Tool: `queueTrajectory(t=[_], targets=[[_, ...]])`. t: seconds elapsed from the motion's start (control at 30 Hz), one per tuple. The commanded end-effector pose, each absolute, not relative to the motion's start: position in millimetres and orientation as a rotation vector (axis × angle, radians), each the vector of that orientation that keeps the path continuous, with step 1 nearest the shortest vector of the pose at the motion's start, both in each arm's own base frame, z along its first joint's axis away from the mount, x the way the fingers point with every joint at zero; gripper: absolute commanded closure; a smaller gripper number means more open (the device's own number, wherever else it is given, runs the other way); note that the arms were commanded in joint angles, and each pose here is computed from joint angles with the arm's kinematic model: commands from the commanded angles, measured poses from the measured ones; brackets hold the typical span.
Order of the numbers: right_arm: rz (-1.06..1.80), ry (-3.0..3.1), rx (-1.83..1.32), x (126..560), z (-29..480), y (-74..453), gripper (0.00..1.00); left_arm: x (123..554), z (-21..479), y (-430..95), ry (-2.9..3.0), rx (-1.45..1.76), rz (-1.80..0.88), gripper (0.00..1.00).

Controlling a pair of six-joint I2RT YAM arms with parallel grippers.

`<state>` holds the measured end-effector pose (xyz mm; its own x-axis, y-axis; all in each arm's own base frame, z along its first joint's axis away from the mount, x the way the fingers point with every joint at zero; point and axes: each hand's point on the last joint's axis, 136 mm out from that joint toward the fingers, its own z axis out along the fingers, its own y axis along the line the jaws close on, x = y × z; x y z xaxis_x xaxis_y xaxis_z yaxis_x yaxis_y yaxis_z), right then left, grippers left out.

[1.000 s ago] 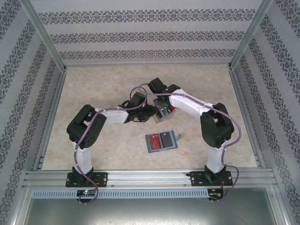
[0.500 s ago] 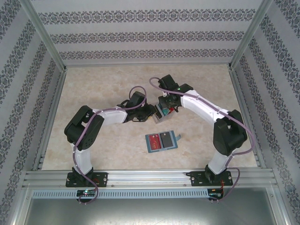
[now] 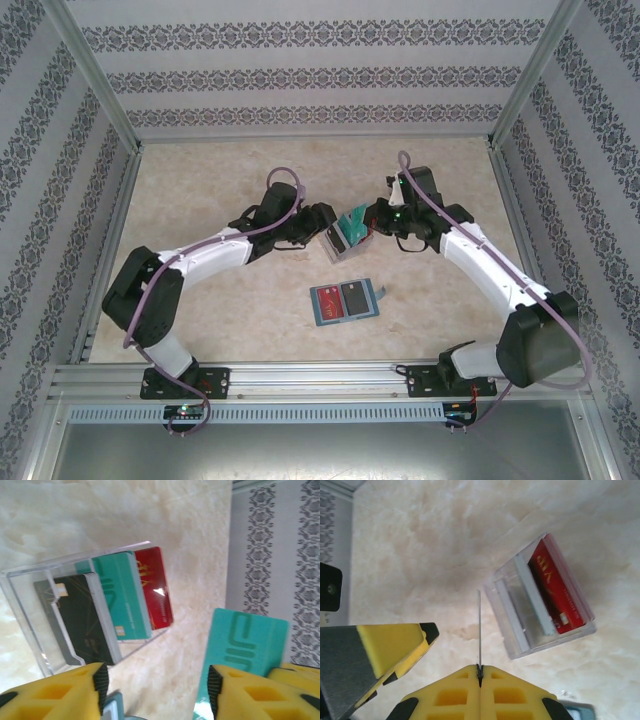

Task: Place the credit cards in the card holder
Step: Pick up the credit card from the storage box.

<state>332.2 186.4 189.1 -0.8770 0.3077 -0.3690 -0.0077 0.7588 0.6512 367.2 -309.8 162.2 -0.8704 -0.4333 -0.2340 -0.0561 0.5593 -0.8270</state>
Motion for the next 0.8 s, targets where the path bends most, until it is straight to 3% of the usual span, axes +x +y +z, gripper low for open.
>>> queueTrajectory(t=[0.0, 0.2, 0.37, 0.6, 0.77], targets=[[1.201, 2.416, 0.259, 323.6, 211.5, 202.6, 1.00, 360.4, 188.9, -319.9, 2.321, -0.256, -1.371, 0.39], [1.441, 2.332, 0.308, 319.7, 221.5, 208.6, 1.00, 351.9, 214.0, -337.8, 2.279, -0.194, -1.566, 0.37], [1.499, 2.312, 0.336, 320.8, 223.6, 206.7, 1.00, 350.4, 231.7, -341.5, 2.249, -0.182, -1.623, 0.41], [1.542, 2.301, 0.361, 322.1, 223.9, 204.0, 1.00, 351.2, 244.6, -344.6, 2.227, -0.181, -1.673, 0.57], [1.510, 2.331, 0.413, 322.4, 209.9, 198.4, 1.00, 350.9, 244.2, -343.3, 2.237, -0.242, -1.700, 0.85]])
